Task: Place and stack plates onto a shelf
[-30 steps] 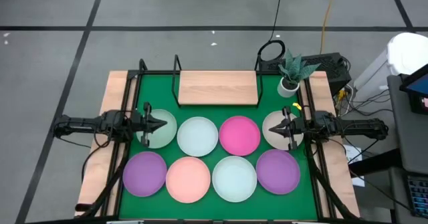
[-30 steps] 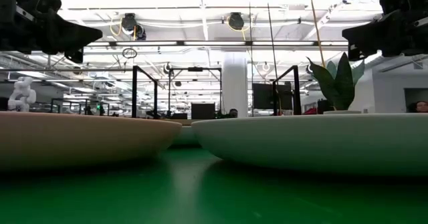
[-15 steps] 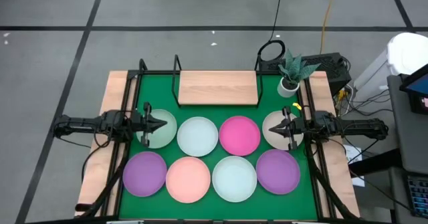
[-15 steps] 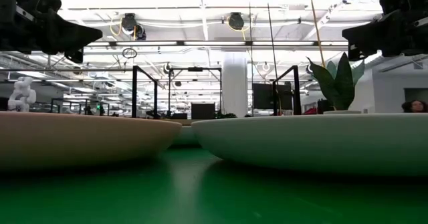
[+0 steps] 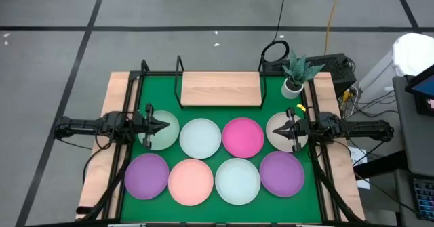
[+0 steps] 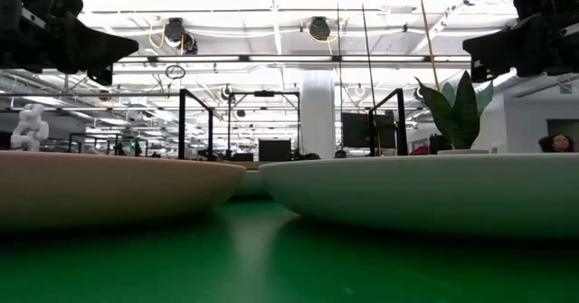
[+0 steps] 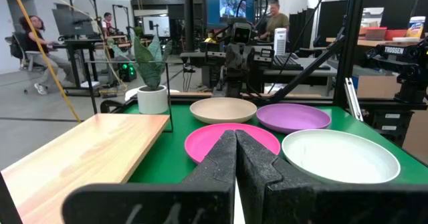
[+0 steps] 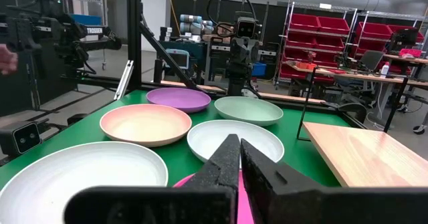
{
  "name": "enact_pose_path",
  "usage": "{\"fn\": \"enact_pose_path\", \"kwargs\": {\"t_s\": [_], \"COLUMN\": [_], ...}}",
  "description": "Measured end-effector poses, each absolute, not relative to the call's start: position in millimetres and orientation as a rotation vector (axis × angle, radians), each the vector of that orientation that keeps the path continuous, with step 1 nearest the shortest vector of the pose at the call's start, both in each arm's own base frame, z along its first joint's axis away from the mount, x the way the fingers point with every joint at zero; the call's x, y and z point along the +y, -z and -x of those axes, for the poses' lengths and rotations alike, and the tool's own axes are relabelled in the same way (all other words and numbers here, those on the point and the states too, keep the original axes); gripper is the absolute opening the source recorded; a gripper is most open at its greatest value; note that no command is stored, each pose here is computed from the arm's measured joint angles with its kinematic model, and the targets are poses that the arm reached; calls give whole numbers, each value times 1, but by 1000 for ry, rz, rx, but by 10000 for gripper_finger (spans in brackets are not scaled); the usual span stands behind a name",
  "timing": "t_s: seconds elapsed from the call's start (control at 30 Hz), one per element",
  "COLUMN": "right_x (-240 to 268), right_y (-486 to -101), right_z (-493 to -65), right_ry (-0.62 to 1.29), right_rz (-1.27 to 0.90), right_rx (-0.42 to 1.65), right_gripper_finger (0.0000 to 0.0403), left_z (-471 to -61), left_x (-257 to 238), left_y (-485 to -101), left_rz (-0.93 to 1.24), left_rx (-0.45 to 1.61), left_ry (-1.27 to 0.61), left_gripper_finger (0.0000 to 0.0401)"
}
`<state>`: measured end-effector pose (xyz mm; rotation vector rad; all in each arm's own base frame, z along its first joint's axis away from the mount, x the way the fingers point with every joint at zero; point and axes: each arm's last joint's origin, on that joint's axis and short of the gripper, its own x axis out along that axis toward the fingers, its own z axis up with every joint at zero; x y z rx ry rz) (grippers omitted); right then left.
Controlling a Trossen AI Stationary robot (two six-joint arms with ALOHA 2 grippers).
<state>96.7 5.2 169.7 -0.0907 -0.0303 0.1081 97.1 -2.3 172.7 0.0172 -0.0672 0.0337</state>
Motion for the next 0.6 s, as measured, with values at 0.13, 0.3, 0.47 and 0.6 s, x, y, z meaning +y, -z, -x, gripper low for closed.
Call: {"fn": "enact_pose_path", "kwargs": {"t_s": [0.13, 0.3, 0.47, 0.6], "right_x": [5, 5, 5, 5], "right_y": [-170, -170, -173, -176], "right_z": [-97, -97, -97, -96], "right_ry": [-108, -108, -106, -106], "right_rz": [91, 91, 97, 91], "right_rx": [-30, -31, -69, -95], "right_gripper_finger": [0, 0, 0, 0], "left_z": [-97, -97, -97, -97], "left_x": [-2, -2, -2, -2], "left_y": [-173, -173, -173, -173], "left_rz": [-17, -17, -80, -92], "left_rx": [-67, -67, -66, -66], "left_ry": [-33, -33, -36, -36], "left_gripper_finger": [3, 3, 3, 3]}}
